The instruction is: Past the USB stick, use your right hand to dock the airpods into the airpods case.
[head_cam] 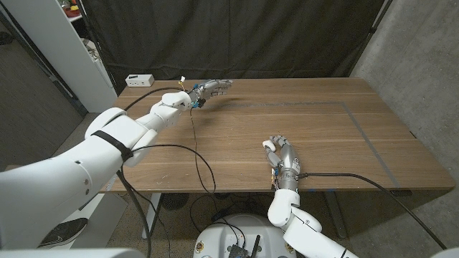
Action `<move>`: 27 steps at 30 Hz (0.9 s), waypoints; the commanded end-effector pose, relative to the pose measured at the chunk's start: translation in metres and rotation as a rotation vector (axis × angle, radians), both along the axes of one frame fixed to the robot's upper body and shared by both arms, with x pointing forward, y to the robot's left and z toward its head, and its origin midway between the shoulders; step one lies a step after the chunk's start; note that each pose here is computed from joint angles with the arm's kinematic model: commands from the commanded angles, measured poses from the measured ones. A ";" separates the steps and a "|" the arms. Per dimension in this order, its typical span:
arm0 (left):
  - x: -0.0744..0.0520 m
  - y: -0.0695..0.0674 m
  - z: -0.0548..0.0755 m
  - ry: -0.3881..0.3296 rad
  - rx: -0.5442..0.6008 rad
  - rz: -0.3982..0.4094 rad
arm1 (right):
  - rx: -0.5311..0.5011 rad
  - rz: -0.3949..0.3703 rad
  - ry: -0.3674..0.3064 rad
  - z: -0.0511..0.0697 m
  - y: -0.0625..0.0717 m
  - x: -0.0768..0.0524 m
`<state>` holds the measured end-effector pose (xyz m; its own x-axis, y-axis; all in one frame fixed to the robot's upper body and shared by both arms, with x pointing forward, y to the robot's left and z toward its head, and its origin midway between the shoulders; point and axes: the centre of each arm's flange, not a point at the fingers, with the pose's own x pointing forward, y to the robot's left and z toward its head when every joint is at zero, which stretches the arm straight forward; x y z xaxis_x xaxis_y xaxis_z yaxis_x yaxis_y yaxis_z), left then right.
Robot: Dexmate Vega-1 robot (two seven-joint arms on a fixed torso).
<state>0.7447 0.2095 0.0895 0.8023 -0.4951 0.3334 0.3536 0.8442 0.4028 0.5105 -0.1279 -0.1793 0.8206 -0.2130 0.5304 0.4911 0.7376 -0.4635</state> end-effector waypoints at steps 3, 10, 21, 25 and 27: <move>-0.014 0.014 -0.004 -0.106 -0.044 -0.072 | -0.011 0.116 -0.031 0.040 -0.017 0.007; -0.025 0.021 -0.006 -0.178 -0.060 -0.116 | 0.041 0.216 -0.048 0.076 -0.039 0.011; -0.036 0.022 -0.009 -0.224 -0.071 -0.153 | 0.216 0.364 -0.084 0.117 -0.076 0.031; -0.039 0.021 -0.011 -0.225 -0.074 -0.151 | 0.273 0.407 -0.075 0.131 -0.089 0.040; -0.040 0.021 -0.011 -0.224 -0.075 -0.149 | 0.291 0.419 -0.075 0.136 -0.095 0.045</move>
